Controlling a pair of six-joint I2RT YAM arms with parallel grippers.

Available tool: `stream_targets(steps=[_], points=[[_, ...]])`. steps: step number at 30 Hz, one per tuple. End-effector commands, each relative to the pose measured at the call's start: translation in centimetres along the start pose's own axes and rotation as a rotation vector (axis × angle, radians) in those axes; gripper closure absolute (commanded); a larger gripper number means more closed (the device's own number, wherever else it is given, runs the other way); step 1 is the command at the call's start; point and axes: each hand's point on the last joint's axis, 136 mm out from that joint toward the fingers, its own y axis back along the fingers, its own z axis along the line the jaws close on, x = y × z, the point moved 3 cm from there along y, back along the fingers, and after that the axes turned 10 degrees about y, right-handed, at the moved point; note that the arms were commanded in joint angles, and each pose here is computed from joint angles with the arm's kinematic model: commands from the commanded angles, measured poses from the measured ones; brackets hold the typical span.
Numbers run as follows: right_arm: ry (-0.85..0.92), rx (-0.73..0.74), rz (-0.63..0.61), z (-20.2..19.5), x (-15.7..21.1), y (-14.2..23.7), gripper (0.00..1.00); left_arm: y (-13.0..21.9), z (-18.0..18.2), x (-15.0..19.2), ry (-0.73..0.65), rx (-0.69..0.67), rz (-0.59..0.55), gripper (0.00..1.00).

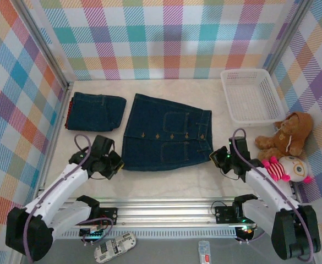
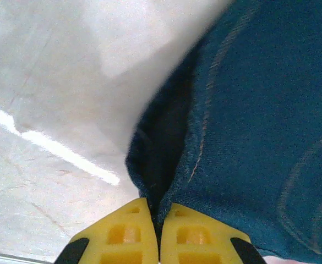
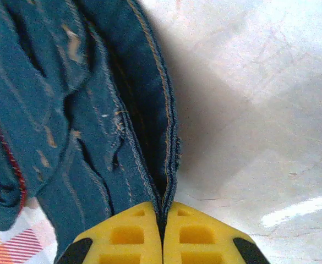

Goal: Fold and stack the skirts

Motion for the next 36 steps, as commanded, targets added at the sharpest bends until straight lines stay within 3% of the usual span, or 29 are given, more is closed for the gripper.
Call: stream_targets(steps=[1, 8, 18, 27, 36], points=[[-0.041, -0.048, -0.137, 2.5, -2.4, 2.2, 1.00, 4.0, -3.4, -2.6, -0.068, 0.051, -0.155, 1.00], [-0.099, -0.150, -0.348, 6.6, -6.9, 4.1, 1.00, 8.6, -13.9, -7.0, -0.236, 0.225, -0.335, 1.00], [-0.115, -0.073, -0.417, 10.5, -11.7, 2.5, 0.98, 8.1, -24.2, -11.7, -0.374, 0.317, -0.461, 1.00], [-0.153, 0.038, -0.386, 11.4, -13.9, -1.0, 0.97, 3.7, -27.9, -13.9, -0.441, 0.253, -0.418, 1.00], [-0.077, 0.134, -0.389, 11.4, -15.7, -3.9, 0.95, -0.2, -29.3, -15.4, -0.438, 0.219, -0.380, 1.00]])
